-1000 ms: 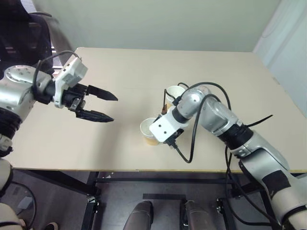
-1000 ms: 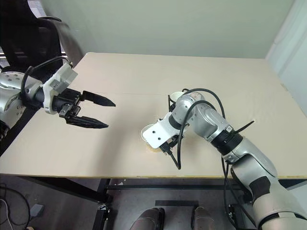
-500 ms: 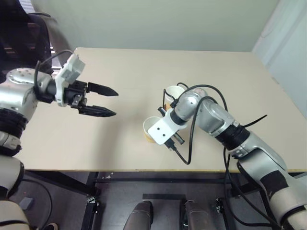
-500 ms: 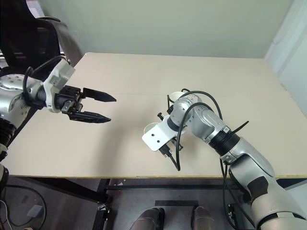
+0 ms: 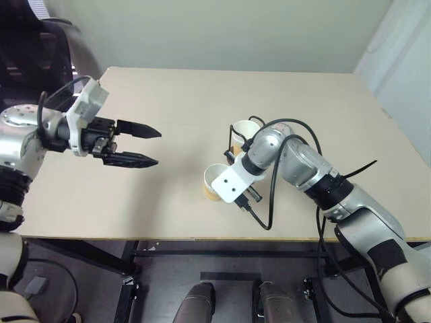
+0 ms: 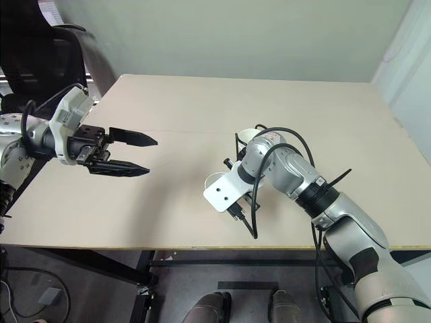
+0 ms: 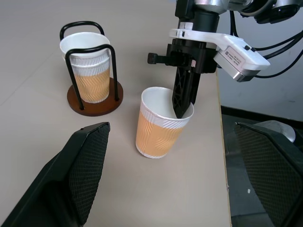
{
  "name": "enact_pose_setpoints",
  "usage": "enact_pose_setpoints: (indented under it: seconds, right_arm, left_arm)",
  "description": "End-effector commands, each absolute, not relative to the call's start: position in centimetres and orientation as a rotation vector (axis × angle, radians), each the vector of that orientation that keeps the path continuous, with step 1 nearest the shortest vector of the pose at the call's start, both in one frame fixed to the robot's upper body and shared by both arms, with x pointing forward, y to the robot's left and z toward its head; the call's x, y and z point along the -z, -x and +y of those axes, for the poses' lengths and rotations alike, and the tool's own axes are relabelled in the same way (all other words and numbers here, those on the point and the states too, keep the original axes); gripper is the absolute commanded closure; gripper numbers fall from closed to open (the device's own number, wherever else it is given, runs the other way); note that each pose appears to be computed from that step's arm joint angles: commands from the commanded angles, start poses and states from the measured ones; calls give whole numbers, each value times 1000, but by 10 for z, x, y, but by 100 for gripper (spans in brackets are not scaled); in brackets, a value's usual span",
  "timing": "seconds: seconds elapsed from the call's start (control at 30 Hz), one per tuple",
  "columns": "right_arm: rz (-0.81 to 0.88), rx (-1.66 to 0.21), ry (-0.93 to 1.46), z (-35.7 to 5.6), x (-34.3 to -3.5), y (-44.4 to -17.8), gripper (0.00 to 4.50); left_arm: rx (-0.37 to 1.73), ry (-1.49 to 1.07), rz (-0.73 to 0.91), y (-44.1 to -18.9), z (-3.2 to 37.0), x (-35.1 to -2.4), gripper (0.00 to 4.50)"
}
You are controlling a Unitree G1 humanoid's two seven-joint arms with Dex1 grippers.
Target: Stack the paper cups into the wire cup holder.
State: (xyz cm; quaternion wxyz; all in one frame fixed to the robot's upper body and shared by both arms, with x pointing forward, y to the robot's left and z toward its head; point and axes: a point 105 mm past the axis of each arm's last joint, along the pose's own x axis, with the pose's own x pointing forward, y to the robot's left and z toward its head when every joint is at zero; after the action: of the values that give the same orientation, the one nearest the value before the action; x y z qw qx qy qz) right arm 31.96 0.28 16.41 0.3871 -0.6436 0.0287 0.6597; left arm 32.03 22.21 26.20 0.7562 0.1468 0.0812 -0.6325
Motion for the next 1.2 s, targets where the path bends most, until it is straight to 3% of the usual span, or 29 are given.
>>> enact_pose_setpoints:
  seconds: [0.03, 0.47, 1.2]
  right_arm:
    - [19, -1664, 1640, 4, -178, -319, 444]
    - [44, -1589, 1633, -24, -197, -325, 444]
    - [45, -1230, 1642, -94, -283, -350, 444]
  left_arm:
    - [1375, -345, 115, -319, 224, -280, 0]
    - [1294, -381, 39, -331, 233, -295, 0]
    - [1283, -433, -15, -339, 224, -310, 0]
